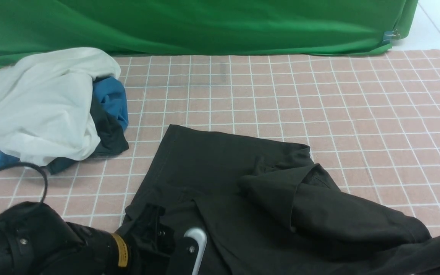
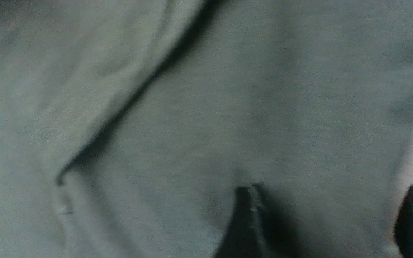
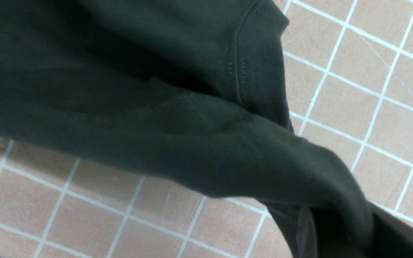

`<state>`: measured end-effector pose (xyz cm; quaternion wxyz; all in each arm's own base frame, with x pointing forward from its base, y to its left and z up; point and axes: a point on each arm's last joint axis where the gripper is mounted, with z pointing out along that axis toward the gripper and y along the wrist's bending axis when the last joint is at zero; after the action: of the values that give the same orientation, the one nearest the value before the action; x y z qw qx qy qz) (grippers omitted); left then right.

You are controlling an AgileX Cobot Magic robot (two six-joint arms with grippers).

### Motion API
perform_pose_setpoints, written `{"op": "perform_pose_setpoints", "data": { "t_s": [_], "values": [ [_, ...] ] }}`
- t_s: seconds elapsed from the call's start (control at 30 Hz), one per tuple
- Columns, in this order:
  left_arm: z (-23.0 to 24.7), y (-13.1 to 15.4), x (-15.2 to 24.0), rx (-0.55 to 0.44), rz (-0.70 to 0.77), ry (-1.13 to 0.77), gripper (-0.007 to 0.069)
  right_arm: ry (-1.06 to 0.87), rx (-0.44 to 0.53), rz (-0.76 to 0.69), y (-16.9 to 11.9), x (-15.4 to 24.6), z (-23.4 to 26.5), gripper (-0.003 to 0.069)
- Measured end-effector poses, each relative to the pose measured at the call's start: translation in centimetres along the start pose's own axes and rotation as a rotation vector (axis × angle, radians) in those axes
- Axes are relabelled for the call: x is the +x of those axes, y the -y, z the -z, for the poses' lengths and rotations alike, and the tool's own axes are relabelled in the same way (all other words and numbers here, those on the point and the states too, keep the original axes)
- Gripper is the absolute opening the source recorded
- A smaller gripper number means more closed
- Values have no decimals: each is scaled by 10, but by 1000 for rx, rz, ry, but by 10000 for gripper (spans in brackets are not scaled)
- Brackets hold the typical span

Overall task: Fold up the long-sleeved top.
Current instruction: Spread the long sleeves with your arms and place them on the tabletop

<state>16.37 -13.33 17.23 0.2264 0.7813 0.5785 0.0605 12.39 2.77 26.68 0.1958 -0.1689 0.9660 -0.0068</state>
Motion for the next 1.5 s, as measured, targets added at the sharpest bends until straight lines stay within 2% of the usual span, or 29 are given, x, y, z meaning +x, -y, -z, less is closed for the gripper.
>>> {"op": "perform_pose_setpoints", "data": {
  "t_s": [0.03,0.1,0.2,0.23,0.3,0.4,0.47,0.6,0.63,0.67,0.7,0.77,0.83,0.9,1.0,1.03,1.1,1.13,1.17,1.23,1.4,1.5],
  "values": [
    [0,-4,-1,-38,48,15,395,0,0,0,0,0,0,92],
    [0,-8,-3,-85,90,38,305,1,0,2,0,0,0,92],
    [1,-12,-5,-130,148,67,122,3,0,2,0,0,0,93],
    [3,-13,-6,-148,162,79,76,3,0,2,0,0,0,95],
    [9,-16,-7,-175,183,98,34,6,0,2,0,-1,0,96],
    [23,-23,-10,-206,197,119,27,32,5,3,0,-3,0,97],
    [49,-36,-15,-242,196,138,27,73,23,-1,2,-7,1,97],
    [110,-68,-25,-329,148,136,27,175,124,-31,13,-27,17,97],
    [110,-67,-24,-322,147,130,27,185,137,-30,15,-30,19,97],
    [139,-84,-28,-371,162,125,27,227,182,-47,20,-40,30,97],
    [142,-86,-28,-378,159,123,27,227,187,-48,21,-40,30,98],
    [184,-109,-35,-441,268,151,27,302,262,-67,29,-57,52,97],
    [205,-118,-41,-460,351,214,27,343,292,-76,33,-64,65,98],
    [214,-123,-47,-439,407,278,27,372,311,-79,35,-69,75,98],
    [201,-118,-65,-247,509,398,27,369,332,-88,38,-70,84,98],
    [198,-117,-66,-223,516,402,27,365,332,-89,38,-69,84,98],
    [155,-101,-79,-37,521,364,27,285,337,-99,38,-62,79,98],
    [149,-97,-81,-14,516,355,27,278,338,-100,38,-61,78,98],
    [120,-82,-88,79,496,314,27,225,340,-103,38,-56,73,98],
    [80,-54,-104,186,448,273,27,175,341,-102,37,-51,65,98],
    [29,-4,-142,315,355,250,29,124,338,-108,36,-44,54,98],
    [17,5,-157,335,361,262,39,117,334,-112,36,-43,51,98]
  ]
}}
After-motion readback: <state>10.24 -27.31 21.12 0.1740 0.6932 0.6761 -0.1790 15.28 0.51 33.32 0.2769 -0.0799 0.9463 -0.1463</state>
